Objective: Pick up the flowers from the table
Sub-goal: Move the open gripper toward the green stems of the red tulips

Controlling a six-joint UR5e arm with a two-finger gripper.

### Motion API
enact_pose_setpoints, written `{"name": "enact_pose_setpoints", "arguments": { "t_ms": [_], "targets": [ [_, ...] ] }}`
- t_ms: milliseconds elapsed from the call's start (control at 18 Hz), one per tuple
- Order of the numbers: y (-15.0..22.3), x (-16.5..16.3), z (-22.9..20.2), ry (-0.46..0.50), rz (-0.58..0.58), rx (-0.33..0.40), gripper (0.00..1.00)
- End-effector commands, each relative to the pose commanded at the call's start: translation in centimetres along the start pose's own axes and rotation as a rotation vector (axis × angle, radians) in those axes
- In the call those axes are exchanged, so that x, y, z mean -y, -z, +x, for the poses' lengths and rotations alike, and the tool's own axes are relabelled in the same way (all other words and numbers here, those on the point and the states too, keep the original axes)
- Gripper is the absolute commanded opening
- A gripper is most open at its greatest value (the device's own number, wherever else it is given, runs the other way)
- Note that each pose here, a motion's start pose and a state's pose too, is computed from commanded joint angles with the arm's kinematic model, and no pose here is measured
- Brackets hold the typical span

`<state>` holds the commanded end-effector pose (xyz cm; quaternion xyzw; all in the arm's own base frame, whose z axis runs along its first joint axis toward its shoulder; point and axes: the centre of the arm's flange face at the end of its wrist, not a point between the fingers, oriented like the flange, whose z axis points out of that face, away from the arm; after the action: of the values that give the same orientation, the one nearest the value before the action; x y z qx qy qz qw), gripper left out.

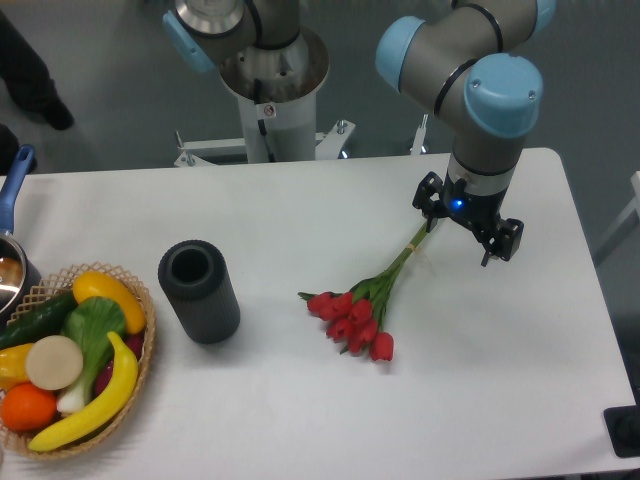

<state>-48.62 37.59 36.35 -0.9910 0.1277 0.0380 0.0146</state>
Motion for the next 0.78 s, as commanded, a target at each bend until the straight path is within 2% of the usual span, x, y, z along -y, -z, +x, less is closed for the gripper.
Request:
{"name": "enact_pose_setpoints", "arguments": {
  "t_ms": [444,667,778],
  "targets": [
    [-1.0,0.2,0.8,0.003,-0.002,-0.02,1.0],
    [-3.3,0.0,2.1,0.002,-0.004,-0.065,1.0],
    [-4.7,0.2,3.0,-0.001,-0.003,-0.062,1.0]
  ]
}}
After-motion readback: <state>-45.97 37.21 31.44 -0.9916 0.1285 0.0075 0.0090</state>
